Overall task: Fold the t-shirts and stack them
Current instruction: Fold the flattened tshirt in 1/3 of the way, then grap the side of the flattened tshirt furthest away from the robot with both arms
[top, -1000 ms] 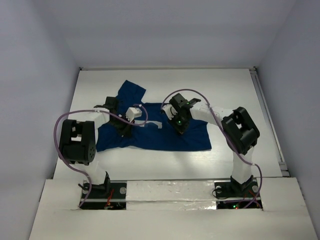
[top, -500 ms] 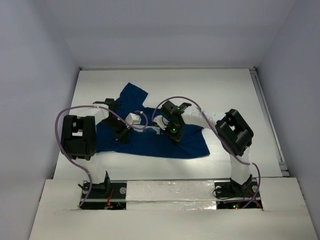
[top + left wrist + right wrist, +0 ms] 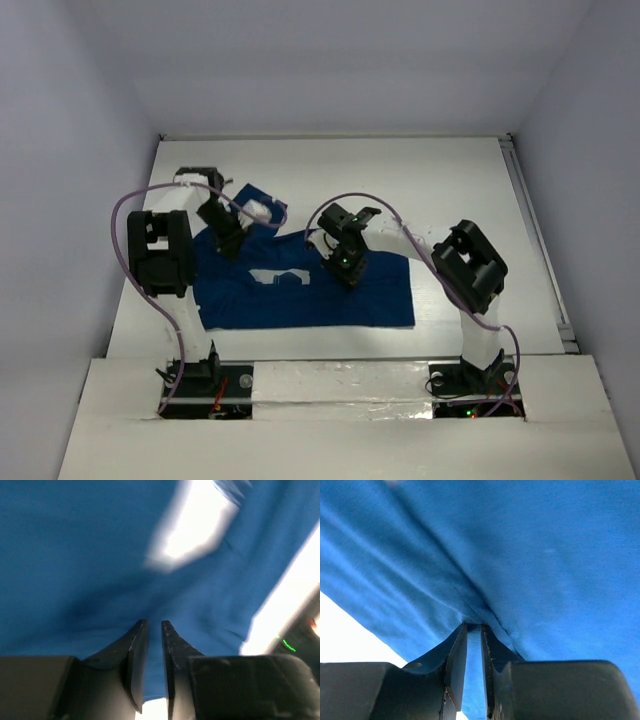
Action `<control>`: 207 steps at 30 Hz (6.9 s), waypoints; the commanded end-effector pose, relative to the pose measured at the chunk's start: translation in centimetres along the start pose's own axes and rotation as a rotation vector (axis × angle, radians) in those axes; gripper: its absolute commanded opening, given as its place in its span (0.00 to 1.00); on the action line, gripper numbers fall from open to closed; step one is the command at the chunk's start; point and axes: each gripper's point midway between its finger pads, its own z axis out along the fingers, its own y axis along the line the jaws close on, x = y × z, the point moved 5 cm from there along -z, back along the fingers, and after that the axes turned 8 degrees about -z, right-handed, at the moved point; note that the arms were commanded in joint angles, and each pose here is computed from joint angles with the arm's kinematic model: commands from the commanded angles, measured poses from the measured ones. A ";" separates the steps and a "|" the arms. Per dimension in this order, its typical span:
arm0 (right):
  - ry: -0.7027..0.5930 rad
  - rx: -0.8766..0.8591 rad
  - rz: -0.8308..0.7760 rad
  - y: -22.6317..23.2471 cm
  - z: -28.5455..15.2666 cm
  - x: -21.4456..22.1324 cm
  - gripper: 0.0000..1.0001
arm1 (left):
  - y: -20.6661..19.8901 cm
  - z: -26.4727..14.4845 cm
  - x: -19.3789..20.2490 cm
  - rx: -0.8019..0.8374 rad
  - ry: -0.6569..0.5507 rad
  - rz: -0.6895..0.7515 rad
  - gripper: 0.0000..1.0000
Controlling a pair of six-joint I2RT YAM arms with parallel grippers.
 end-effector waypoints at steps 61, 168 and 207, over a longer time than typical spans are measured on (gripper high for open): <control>-0.047 0.067 0.383 -23.7 -7.1 4.9 0.49 | 10.6 -9.2 -19.0 -0.345 -0.568 -0.177 0.86; -0.114 -0.133 0.285 -17.5 -5.3 3.2 0.00 | 17.8 -3.7 -13.0 -0.135 -0.529 -0.447 0.46; -0.130 0.328 0.384 -25.4 -8.6 3.2 0.00 | 18.0 -16.2 -18.5 -0.454 -0.917 -0.394 0.00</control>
